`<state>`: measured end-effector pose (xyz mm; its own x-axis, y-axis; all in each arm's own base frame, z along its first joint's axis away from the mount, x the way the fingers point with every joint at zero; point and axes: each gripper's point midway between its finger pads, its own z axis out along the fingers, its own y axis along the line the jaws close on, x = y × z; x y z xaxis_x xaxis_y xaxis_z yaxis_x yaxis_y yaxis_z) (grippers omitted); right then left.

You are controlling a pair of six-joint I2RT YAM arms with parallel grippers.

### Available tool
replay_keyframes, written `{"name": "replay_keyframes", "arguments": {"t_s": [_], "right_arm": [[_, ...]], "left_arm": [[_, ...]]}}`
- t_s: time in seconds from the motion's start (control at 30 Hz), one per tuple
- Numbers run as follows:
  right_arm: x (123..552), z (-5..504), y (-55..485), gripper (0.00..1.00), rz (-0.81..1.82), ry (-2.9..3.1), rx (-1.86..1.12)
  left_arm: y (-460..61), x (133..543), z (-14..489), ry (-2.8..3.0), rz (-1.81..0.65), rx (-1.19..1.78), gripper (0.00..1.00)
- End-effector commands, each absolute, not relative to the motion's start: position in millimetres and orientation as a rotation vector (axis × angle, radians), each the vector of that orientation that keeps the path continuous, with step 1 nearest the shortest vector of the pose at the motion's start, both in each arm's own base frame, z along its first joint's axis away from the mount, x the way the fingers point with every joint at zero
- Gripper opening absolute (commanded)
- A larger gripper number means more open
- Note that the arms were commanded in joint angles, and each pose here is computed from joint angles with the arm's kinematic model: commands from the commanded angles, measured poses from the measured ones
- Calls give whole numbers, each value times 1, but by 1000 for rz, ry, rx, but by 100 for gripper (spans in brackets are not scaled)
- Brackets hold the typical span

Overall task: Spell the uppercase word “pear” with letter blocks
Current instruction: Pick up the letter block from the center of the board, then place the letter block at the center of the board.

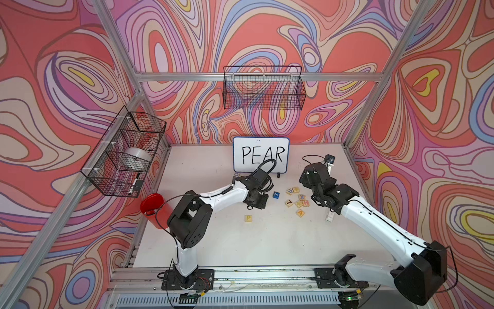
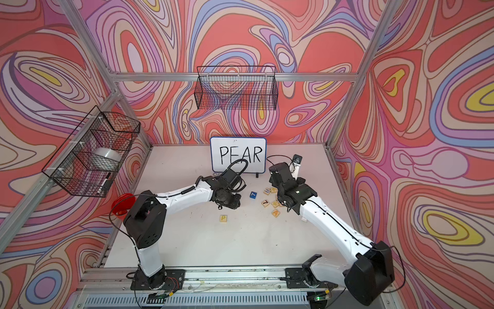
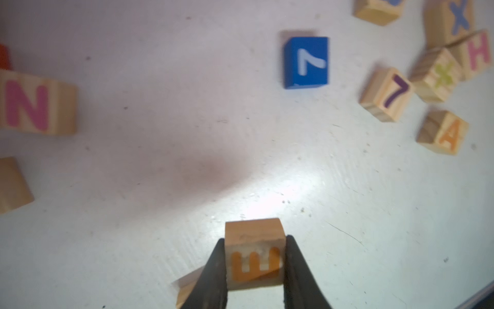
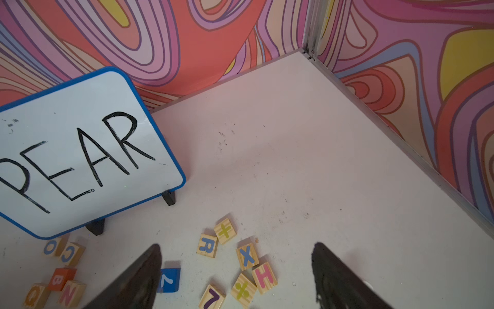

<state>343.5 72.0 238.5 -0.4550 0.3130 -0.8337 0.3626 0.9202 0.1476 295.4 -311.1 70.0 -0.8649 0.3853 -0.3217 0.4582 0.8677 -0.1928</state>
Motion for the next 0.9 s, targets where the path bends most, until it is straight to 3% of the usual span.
{"name": "replay_keyframes", "arguments": {"t_s": [0.0, 0.23, 0.57, 0.87], "right_arm": [[330, 241, 56, 89, -110, 2063, 521], [307, 249, 38, 89, -124, 2031, 575], [298, 246, 33, 89, -105, 2031, 621], [301, 243, 36, 89, -98, 2033, 634]], "left_arm": [[-320, 263, 60, 2725, -338, 986, 28], [-344, 234, 48, 2551, -219, 1314, 29], [-341, 233, 24, 2523, -105, 1457, 29], [-331, 233, 17, 2525, -47, 1460, 53]]}}
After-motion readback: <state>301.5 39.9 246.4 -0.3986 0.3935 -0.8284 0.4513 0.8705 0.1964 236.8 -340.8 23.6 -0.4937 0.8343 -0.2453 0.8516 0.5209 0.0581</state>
